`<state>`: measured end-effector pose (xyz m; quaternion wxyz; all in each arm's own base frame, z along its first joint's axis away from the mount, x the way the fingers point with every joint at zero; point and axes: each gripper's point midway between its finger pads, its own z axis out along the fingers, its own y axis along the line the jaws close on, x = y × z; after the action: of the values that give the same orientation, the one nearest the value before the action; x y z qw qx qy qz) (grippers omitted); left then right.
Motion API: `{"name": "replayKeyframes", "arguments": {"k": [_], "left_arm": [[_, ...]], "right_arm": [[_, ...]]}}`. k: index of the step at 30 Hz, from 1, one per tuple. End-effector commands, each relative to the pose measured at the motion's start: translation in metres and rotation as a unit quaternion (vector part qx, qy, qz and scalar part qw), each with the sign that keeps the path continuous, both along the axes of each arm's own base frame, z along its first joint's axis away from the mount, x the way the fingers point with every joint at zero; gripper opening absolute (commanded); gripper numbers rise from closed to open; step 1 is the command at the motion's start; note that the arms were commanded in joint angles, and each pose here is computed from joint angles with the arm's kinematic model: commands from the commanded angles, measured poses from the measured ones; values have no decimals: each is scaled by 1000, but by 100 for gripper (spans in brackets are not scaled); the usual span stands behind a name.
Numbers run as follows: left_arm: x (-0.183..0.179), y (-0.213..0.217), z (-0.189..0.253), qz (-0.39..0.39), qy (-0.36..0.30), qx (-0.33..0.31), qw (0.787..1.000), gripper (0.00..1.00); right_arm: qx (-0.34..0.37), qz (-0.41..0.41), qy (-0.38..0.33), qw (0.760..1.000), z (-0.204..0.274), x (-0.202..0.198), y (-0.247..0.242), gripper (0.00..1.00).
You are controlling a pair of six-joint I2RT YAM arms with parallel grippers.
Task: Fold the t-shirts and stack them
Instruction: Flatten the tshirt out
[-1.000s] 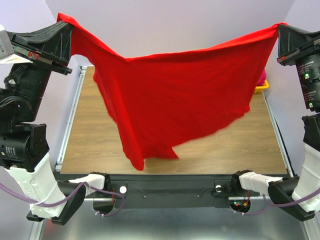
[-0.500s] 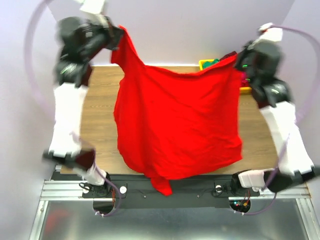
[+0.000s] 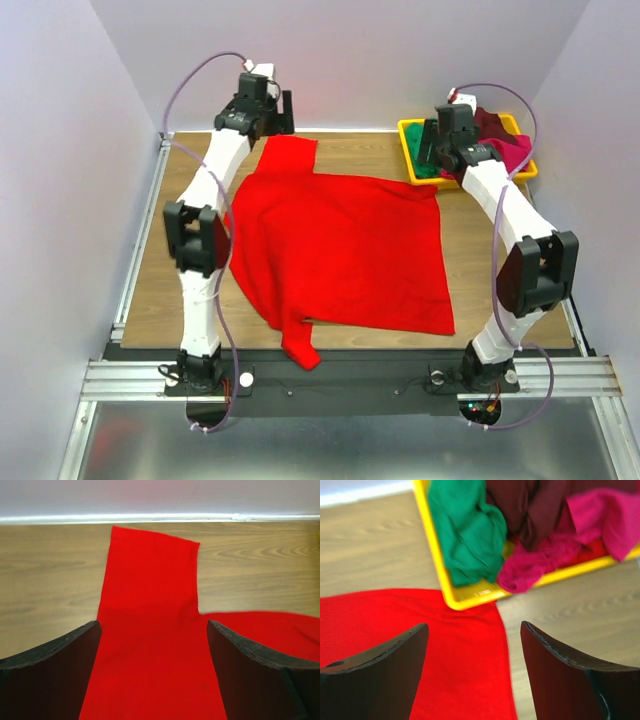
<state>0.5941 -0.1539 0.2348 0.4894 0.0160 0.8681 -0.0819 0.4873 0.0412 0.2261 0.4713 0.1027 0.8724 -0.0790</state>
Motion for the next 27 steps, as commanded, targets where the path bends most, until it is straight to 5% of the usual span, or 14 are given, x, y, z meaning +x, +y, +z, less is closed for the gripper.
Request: {"name": "replayKeyframes", "arguments": {"k": [1,9,27], "left_arm": [[-57,14,142,16,-131,-78,988,99],[-125,12,0,15,63,-92,994,99],[-163,37,-137,64,224,-132,963,99]], "right_arm": [[33,41,-110,993,81,0,13,80],[149,147,-27,978,16,-68,60,80],[203,128,147,960,-127,-109,73,80]]}}
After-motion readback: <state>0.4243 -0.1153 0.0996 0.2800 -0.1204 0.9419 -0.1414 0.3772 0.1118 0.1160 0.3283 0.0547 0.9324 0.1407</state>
